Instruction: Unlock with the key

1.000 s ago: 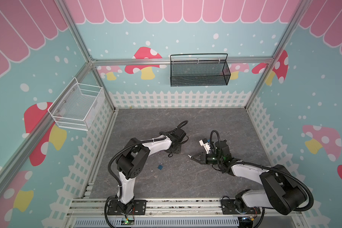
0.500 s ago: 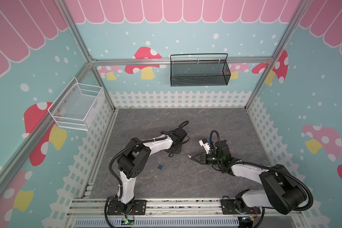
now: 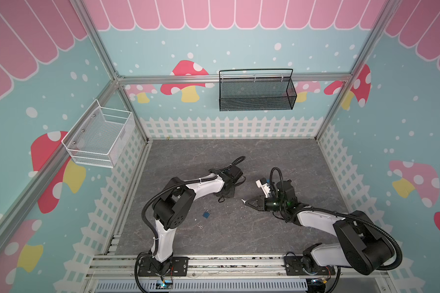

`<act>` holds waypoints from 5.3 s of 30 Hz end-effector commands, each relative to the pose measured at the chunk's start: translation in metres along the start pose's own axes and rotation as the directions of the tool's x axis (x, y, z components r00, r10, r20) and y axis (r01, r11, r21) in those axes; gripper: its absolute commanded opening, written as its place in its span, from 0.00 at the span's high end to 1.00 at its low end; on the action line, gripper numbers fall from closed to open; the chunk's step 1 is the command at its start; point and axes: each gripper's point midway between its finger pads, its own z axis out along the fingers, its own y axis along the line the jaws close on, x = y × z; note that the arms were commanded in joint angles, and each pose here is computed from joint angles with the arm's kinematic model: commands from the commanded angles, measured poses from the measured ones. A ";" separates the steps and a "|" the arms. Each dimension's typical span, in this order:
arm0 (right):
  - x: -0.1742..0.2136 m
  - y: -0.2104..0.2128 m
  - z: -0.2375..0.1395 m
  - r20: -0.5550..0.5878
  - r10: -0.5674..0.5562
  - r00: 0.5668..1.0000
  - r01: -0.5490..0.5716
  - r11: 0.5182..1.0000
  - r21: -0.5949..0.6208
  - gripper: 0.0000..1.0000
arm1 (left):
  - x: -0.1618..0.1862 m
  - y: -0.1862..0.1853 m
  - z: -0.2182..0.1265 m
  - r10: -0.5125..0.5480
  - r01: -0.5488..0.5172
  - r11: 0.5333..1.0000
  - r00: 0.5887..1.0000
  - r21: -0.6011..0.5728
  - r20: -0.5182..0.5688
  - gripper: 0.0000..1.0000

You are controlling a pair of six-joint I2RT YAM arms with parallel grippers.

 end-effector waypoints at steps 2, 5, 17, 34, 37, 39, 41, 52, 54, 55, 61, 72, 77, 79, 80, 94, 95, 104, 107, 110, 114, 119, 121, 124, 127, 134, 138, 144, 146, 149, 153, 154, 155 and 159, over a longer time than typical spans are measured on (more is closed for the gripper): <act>-0.004 0.006 0.002 0.002 -0.011 1.000 0.011 1.000 -0.025 1.00 | 0.015 0.004 0.009 0.001 -0.002 1.000 0.998 -0.022 -0.057 0.80; -0.006 0.009 0.001 0.007 -0.013 1.000 0.013 0.999 -0.030 1.00 | 0.007 0.000 -0.002 -0.017 0.017 1.000 1.000 0.006 -0.023 0.87; -0.019 0.012 -0.011 0.063 -0.018 0.998 0.014 0.998 0.057 1.00 | -0.028 -0.033 -0.067 -0.229 0.192 0.936 0.969 0.296 0.095 1.00; -0.054 0.038 -0.040 0.216 -0.130 0.968 0.049 0.937 0.345 1.00 | -0.041 -0.048 -0.195 -0.715 0.473 0.532 0.695 0.702 0.073 1.00; -0.055 0.048 -0.033 0.234 -0.164 0.958 0.066 0.923 0.379 1.00 | -0.036 -0.047 -0.198 -0.775 0.516 0.449 0.631 0.730 0.031 1.00; -0.053 0.053 -0.027 0.241 -0.172 0.955 0.070 0.922 0.381 1.00 | -0.031 -0.044 -0.196 -0.808 0.541 0.407 0.590 0.736 0.013 1.00; -0.049 0.058 -0.020 0.257 -0.154 0.954 0.058 0.936 0.348 1.00 | -0.028 -0.039 -0.196 -0.825 0.551 0.399 0.565 0.733 0.025 1.00; -0.053 0.074 0.000 0.325 -0.150 0.934 0.045 0.950 0.310 1.00 | -0.018 -0.039 -0.193 -0.863 0.581 0.341 0.506 0.739 0.000 1.00; -0.055 0.077 0.001 0.341 -0.151 0.928 0.044 0.953 0.301 1.00 | -0.018 -0.040 -0.194 -0.863 0.580 0.334 0.505 0.743 -0.006 1.00; -0.055 0.079 0.001 0.346 -0.151 0.926 0.045 0.954 0.297 1.00 | -0.019 -0.041 -0.194 -0.861 0.579 0.339 0.508 0.741 -0.003 1.00; -0.057 0.082 0.001 0.363 -0.162 0.918 0.046 0.950 0.309 1.00 | -0.018 -0.036 -0.193 -0.866 0.585 0.357 0.499 0.728 0.024 1.00; -0.064 0.089 0.005 0.365 -0.176 0.914 0.062 0.951 0.303 1.00 | -0.020 -0.042 -0.195 -0.857 0.575 0.371 0.514 0.729 0.031 1.00; -0.066 0.092 0.006 0.366 -0.183 0.912 0.072 0.952 0.297 1.00 | -0.020 -0.041 -0.195 -0.858 0.577 0.371 0.513 0.728 0.032 1.00; -0.066 0.094 0.008 0.361 -0.185 0.914 0.077 0.953 0.292 1.00 | -0.020 -0.041 -0.194 -0.859 0.578 0.372 0.511 0.726 0.033 1.00; -0.066 0.093 0.009 0.356 -0.186 0.916 0.079 0.952 0.294 1.00 | -0.021 -0.042 -0.194 -0.860 0.578 0.368 0.510 0.728 0.030 1.00; -0.057 0.084 0.011 0.322 -0.190 0.927 0.083 0.945 0.317 1.00 | -0.021 -0.030 -0.199 -0.868 0.573 0.382 0.491 0.725 0.069 1.00; -0.056 0.085 0.010 0.320 -0.191 0.928 0.087 0.945 0.314 1.00 | -0.021 -0.029 -0.199 -0.869 0.574 0.386 0.490 0.722 0.075 1.00; -0.058 0.093 0.012 0.320 -0.221 0.921 0.124 0.947 0.298 1.00 | -0.022 -0.028 -0.198 -0.869 0.576 0.386 0.489 0.720 0.075 1.00; -0.059 0.093 0.011 0.327 -0.222 0.918 0.120 0.945 0.306 1.00 | -0.021 -0.029 -0.198 -0.868 0.577 0.387 0.491 0.720 0.072 1.00; -0.061 0.095 0.010 0.331 -0.226 0.916 0.124 0.945 0.302 1.00 | -0.020 -0.026 -0.197 -0.869 0.580 0.391 0.488 0.714 0.080 1.00; -0.060 0.097 0.012 0.321 -0.230 0.919 0.134 0.947 0.293 1.00 | -0.020 -0.025 -0.196 -0.870 0.583 0.393 0.486 0.712 0.083 1.00; -0.054 0.089 0.014 0.305 -0.217 0.927 0.120 0.944 0.306 1.00 | -0.018 -0.020 -0.191 -0.877 0.597 0.386 0.474 0.703 0.079 1.00; -0.053 0.090 0.016 0.298 -0.217 0.929 0.124 0.945 0.301 1.00 | -0.017 -0.018 -0.191 -0.882 0.599 0.378 0.465 0.706 0.077 1.00; -0.053 0.093 0.019 0.289 -0.221 0.932 0.133 0.947 0.294 1.00 | -0.018 -0.019 -0.192 -0.881 0.597 0.378 0.467 0.708 0.077 1.00; -0.054 0.093 0.020 0.286 -0.228 0.931 0.138 0.944 0.301 1.00 | -0.019 -0.020 -0.191 -0.879 0.597 0.381 0.471 0.706 0.075 1.00; -0.051 0.092 0.019 0.283 -0.228 0.932 0.138 0.942 0.306 1.00 | -0.020 -0.014 -0.187 -0.883 0.612 0.384 0.463 0.692 0.080 1.00; -0.051 0.090 0.019 0.287 -0.231 0.930 0.137 0.940 0.313 1.00 | -0.021 -0.015 -0.188 -0.881 0.609 0.384 0.467 0.694 0.078 1.00; -0.059 0.093 0.017 0.309 -0.256 0.916 0.149 0.932 0.330 1.00 | -0.021 -0.020 -0.186 -0.875 0.609 0.386 0.479 0.693 0.066 1.00; -0.059 0.092 0.018 0.306 -0.254 0.917 0.148 0.932 0.331 1.00 | -0.022 -0.021 -0.187 -0.874 0.606 0.385 0.481 0.696 0.065 1.00; -0.059 0.096 0.021 0.303 -0.253 0.919 0.154 0.936 0.316 1.00 | -0.022 -0.023 -0.187 -0.873 0.605 0.383 0.485 0.698 0.059 1.00; -0.061 0.098 0.021 0.307 -0.258 0.916 0.160 0.937 0.310 1.00 | -0.022 -0.024 -0.186 -0.870 0.606 0.384 0.489 0.697 0.055 1.00; -0.062 0.099 0.022 0.307 -0.260 0.916 0.162 0.937 0.310 1.00 | -0.022 -0.024 -0.186 -0.870 0.605 0.383 0.490 0.698 0.053 1.00; -0.061 0.097 0.022 0.303 -0.261 0.917 0.162 0.936 0.314 1.00 | -0.022 -0.025 -0.185 -0.870 0.605 0.383 0.491 0.698 0.052 1.00; -0.060 0.095 0.023 0.300 -0.255 0.919 0.156 0.935 0.317 1.00 | -0.023 -0.026 -0.187 -0.870 0.601 0.377 0.491 0.704 0.047 1.00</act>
